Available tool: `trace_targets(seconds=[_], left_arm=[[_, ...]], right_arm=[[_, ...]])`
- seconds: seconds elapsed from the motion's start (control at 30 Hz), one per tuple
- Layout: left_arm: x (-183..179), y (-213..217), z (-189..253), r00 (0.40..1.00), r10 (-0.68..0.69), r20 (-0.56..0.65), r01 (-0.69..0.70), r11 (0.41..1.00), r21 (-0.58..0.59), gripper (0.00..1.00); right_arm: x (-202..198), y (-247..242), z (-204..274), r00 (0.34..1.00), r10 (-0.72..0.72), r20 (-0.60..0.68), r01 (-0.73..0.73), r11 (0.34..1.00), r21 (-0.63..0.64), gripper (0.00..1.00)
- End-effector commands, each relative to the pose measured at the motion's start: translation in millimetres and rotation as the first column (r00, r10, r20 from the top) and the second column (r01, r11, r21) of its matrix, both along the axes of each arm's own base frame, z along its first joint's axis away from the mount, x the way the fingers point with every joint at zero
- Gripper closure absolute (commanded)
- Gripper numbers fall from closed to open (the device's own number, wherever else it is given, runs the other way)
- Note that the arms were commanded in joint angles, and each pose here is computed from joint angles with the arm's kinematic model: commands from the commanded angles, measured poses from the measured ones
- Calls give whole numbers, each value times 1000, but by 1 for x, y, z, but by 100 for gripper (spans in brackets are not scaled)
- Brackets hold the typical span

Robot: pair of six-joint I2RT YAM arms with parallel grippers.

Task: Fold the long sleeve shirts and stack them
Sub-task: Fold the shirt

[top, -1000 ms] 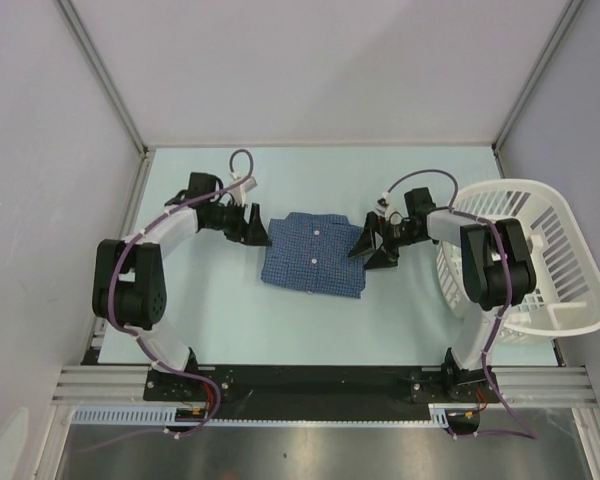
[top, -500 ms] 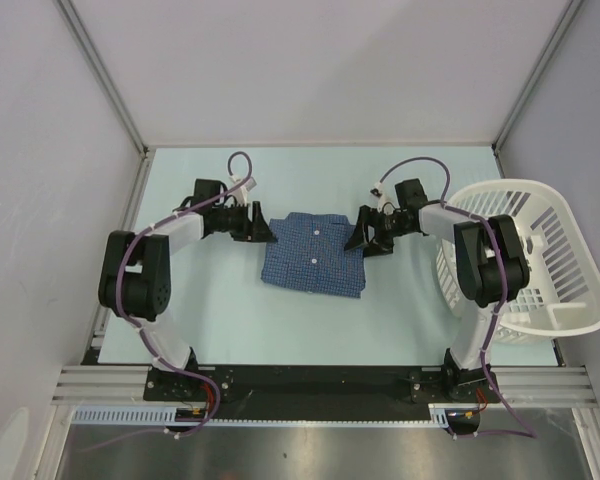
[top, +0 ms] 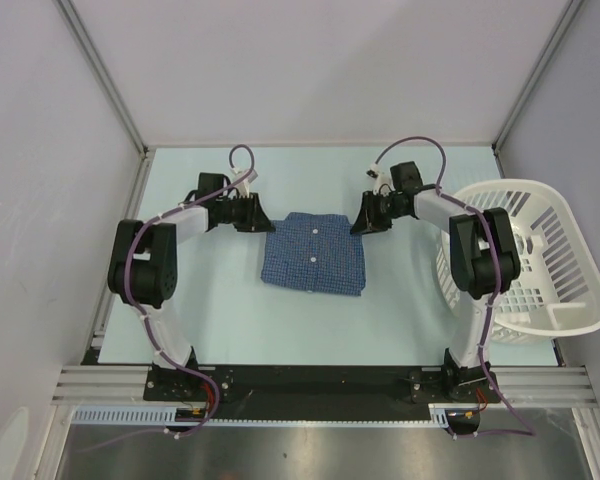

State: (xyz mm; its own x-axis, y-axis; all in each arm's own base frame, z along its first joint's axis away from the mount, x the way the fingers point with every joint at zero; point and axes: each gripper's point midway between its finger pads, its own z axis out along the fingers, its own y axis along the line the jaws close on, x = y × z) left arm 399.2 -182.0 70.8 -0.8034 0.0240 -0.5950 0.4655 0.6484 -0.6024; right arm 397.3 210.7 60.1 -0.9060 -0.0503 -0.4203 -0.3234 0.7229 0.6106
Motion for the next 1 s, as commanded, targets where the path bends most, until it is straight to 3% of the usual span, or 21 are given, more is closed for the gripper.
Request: trace_targets(seconds=[0.0,0.07,0.13,0.27,0.5,0.77,0.8,0.87,0.9,0.97], left_arm=[[17,-9,20,997,-23,76,26,999,-40,79],[15,-10,26,996,-39,82,43,997,-57,92],[14,-10,38,993,-45,108,52,997,-64,100],[23,-6,51,987,-15,159,23,998,-53,100],[60,-1,20,991,39,127,-39,999,-1,100],[80,20,-34,981,185,-53,-178,977,115,100],[82,21,-33,980,192,-46,-185,975,124,98],[82,25,-33,977,207,-50,-198,970,143,72],[82,26,-31,978,203,-49,-194,970,143,64],[78,29,-23,980,194,-46,-187,975,118,52]], right_arm=[[18,6,12,998,21,61,-21,1000,-1,84],[20,10,26,996,27,80,-29,999,24,98],[20,13,38,995,31,95,-37,998,59,100],[34,11,46,992,-2,125,-9,996,88,100],[81,-3,16,988,-43,151,40,999,22,100],[107,5,-4,986,-53,157,52,999,8,100],[109,4,-2,984,-55,167,56,998,-1,97],[109,5,3,982,-48,181,50,999,-6,84],[110,4,4,981,-40,191,43,999,-12,72],[110,3,22,977,-32,211,35,999,-14,63]])
